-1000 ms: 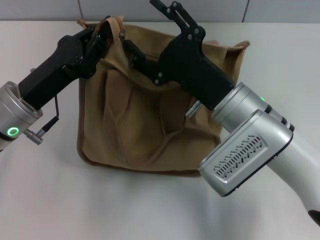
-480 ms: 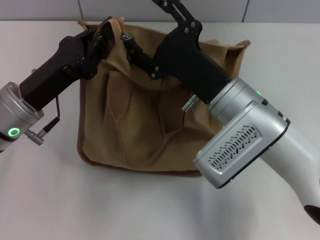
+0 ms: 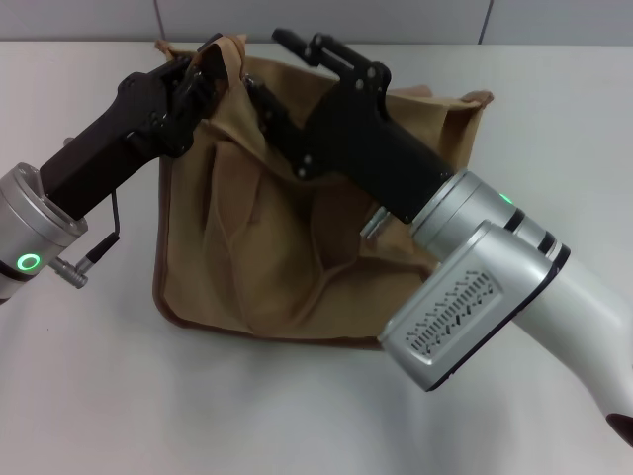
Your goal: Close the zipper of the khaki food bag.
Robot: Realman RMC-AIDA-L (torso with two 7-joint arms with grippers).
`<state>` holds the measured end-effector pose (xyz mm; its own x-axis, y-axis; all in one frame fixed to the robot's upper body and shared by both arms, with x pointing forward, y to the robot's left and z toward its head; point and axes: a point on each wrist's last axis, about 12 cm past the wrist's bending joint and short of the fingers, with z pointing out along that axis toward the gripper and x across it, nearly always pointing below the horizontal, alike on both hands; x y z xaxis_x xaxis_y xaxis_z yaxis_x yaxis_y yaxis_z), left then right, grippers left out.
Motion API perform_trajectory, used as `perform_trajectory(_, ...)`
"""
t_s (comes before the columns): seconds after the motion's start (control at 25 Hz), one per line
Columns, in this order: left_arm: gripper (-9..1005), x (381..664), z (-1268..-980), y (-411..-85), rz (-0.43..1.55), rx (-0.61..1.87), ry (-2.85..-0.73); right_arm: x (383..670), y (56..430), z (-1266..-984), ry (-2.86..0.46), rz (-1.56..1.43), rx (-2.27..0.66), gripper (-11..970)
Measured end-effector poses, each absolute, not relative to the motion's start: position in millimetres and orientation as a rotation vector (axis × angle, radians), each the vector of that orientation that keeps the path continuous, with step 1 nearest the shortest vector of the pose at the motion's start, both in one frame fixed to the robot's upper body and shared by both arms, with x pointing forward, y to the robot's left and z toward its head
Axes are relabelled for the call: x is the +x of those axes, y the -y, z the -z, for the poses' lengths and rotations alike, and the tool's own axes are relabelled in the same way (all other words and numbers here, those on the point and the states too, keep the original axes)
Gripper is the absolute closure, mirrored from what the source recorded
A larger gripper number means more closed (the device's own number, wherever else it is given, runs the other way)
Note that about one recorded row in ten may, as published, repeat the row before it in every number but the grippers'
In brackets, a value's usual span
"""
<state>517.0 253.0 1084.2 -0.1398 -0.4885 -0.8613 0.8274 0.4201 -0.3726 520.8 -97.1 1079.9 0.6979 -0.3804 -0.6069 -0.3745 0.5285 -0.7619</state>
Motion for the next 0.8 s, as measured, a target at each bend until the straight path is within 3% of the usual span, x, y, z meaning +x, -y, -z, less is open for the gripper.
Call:
perform_trajectory(0.24, 970, 516.3, -1083.7, -254.1, 1.175, 0.347, -1.259, 520.2, 96.5, -1078.2, -0.832, 0.022, -1.07, 465)
perform_trajectory(0.48, 971, 516.1, -1083.7, -254.6, 1.174, 0.347, -1.26, 520.4, 96.3, -1078.1, -0.831, 0.022, -1.073, 668)
perform_trajectory(0.68, 971, 515.7, -1083.4, -255.3, 1.172, 0.343, -1.26, 520.0, 96.9, -1077.5, -0.833, 0.023, -1.073, 907)
perform_trajectory(0.8, 972, 514.5, -1082.5, -256.7, 1.168, 0.336, -1.261, 519.3, 98.2, -1076.4, -0.839, 0.025, -1.07, 934)
